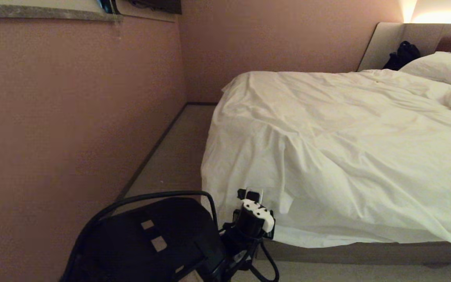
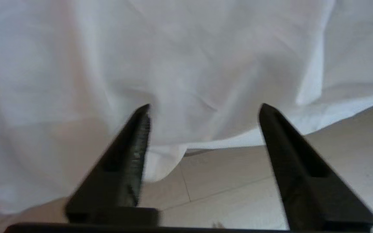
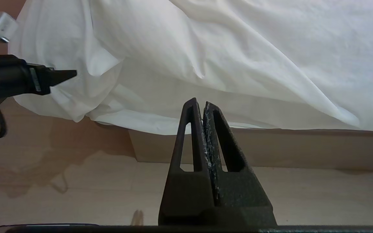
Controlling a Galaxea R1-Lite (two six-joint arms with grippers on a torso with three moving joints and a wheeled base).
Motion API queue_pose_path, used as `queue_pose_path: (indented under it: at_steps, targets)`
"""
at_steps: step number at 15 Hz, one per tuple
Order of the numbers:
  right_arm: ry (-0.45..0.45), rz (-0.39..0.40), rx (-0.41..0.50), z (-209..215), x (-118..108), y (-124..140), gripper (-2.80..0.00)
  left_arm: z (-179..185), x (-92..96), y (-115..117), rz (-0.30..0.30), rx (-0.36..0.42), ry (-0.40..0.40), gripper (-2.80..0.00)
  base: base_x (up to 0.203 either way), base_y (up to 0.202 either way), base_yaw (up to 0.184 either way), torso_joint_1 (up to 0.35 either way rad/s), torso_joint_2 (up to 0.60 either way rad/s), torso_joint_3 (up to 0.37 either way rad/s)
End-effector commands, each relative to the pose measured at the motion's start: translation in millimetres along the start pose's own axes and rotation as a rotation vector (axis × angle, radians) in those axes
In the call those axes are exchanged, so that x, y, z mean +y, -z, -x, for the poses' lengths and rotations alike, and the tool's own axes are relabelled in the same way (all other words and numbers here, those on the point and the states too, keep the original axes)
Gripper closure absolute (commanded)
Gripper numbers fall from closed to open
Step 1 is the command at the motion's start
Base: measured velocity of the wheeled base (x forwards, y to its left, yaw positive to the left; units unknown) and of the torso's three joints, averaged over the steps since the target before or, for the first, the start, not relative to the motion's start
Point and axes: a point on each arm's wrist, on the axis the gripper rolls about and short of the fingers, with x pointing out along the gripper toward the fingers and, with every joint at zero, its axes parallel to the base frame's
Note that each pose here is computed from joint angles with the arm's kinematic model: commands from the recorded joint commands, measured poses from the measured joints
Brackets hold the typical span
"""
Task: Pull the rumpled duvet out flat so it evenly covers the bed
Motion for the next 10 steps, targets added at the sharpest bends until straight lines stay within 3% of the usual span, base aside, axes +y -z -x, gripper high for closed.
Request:
queue_pose_path:
  at_steps: [1, 10]
  targets:
    - [0.0, 0.0, -0.001, 0, 0, 0, 0.0, -6, -1.5, 3, 0.004, -0.005, -0.002, -2.8, 0.0, 0.0, 0.0, 0.0, 0.0, 0.0]
    - [-0.001, 0.0, -0.001, 0, 0, 0, 0.0, -3, -21.3, -9, 0.016, -0.029, 0.032, -2.8, 0.0, 0.0, 0.0, 0.0, 0.0, 0.0]
